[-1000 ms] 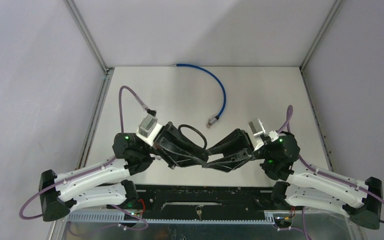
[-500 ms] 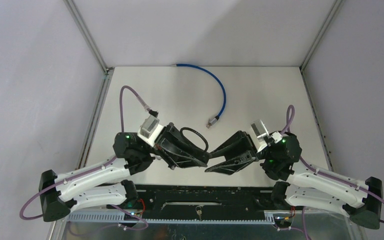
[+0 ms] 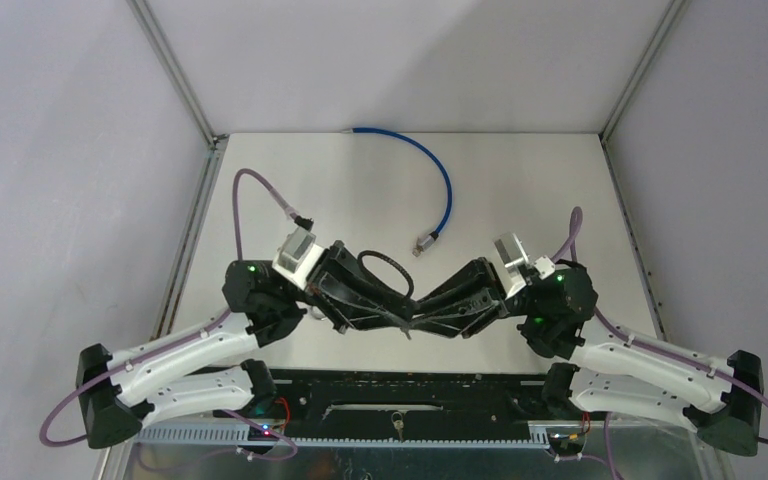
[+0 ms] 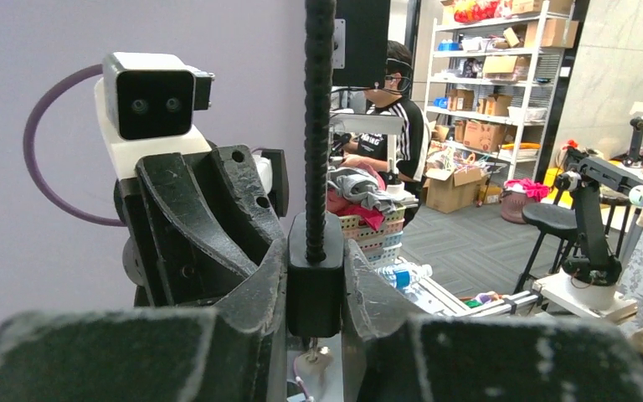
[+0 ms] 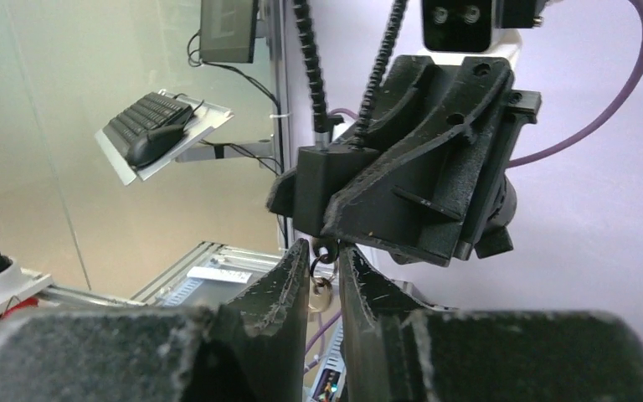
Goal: Lock with the key
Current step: Lock the lock.
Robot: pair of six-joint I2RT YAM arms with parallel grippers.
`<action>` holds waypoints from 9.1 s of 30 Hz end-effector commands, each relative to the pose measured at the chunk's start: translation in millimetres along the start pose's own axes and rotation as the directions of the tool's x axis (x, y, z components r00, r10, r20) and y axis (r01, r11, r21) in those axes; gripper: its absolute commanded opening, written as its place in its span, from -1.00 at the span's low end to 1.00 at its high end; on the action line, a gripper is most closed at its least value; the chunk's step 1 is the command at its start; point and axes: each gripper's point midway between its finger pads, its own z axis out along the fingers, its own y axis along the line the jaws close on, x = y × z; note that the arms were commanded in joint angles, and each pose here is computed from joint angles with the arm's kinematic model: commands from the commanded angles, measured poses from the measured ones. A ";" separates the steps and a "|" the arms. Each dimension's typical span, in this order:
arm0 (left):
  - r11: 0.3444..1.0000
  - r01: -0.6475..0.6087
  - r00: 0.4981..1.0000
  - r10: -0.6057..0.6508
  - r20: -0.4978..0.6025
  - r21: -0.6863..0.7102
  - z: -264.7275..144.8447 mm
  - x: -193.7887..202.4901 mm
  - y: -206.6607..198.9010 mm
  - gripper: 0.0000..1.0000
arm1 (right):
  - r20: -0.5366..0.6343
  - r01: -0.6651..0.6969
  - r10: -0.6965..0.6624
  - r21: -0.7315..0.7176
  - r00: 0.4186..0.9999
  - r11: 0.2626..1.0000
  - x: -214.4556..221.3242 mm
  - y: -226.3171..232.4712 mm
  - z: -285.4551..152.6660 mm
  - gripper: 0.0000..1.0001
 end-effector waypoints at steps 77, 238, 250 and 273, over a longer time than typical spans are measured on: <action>0.831 -0.138 0.990 0.125 -0.061 -0.538 -54.5 15.5 76.4 -1.00 | -0.038 0.288 -0.370 0.705 0.928 0.648 -87.0 -61.6 -78.5 -0.14; 0.577 0.427 0.772 0.169 0.613 -0.696 -119.1 -91.0 96.0 -1.00 | -0.444 0.947 -0.853 0.280 0.274 0.158 -22.8 -112.3 4.6 -0.28; 0.539 0.490 0.742 0.154 0.652 -0.685 -126.9 -89.3 99.6 -1.00 | -0.441 0.973 -0.884 0.224 0.156 0.060 -26.3 -128.9 39.5 -0.22; 0.560 0.475 0.760 0.129 0.637 -0.679 -122.0 -80.9 99.2 -1.00 | -0.581 0.988 -0.809 0.156 0.085 -0.008 -7.9 -167.4 31.1 -0.34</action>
